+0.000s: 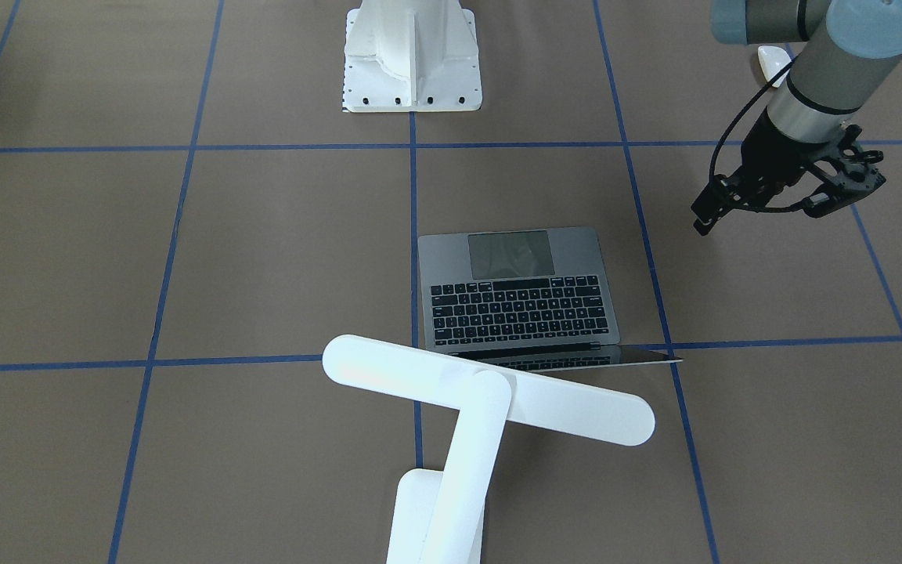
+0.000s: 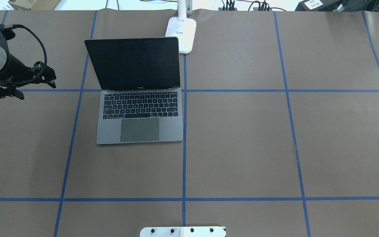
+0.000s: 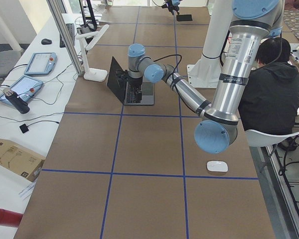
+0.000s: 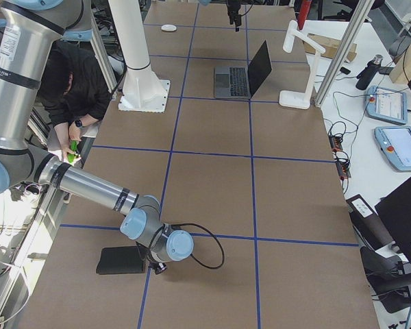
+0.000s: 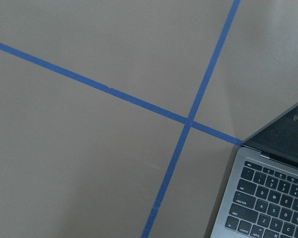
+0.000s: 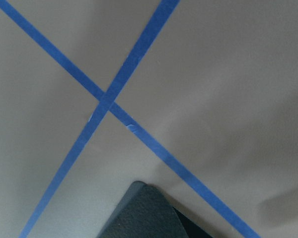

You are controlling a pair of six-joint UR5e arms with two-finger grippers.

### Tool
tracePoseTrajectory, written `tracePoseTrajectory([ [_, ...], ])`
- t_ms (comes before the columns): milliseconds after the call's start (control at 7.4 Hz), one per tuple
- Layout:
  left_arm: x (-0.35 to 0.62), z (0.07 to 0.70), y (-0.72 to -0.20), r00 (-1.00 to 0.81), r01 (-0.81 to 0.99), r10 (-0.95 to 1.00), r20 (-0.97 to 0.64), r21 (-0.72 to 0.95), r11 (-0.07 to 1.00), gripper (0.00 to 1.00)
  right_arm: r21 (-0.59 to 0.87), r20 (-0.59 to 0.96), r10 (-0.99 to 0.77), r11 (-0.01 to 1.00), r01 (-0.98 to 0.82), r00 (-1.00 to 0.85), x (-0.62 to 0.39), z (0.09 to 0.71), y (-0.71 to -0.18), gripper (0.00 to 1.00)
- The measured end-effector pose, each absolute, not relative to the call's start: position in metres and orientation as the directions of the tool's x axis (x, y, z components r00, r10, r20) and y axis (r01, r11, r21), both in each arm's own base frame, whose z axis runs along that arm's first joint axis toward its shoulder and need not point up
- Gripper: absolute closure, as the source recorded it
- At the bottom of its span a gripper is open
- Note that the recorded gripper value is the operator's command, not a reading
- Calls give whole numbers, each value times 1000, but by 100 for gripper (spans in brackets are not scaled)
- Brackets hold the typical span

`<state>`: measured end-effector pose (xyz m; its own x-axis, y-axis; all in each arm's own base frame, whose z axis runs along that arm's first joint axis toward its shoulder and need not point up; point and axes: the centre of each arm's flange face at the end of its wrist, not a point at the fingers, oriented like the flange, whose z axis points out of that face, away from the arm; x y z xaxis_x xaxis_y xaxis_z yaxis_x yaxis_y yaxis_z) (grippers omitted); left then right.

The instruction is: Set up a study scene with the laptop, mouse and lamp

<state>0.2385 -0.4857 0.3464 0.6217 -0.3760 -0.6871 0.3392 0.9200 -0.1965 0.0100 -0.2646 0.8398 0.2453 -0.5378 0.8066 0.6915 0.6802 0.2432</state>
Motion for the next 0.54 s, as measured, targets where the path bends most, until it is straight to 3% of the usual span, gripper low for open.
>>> tracePoseTrajectory([
  [541,239,346,-485,622,338,-375,-687,-196,920,0,243,812,-532,683,689,240,10,842,-261,0],
])
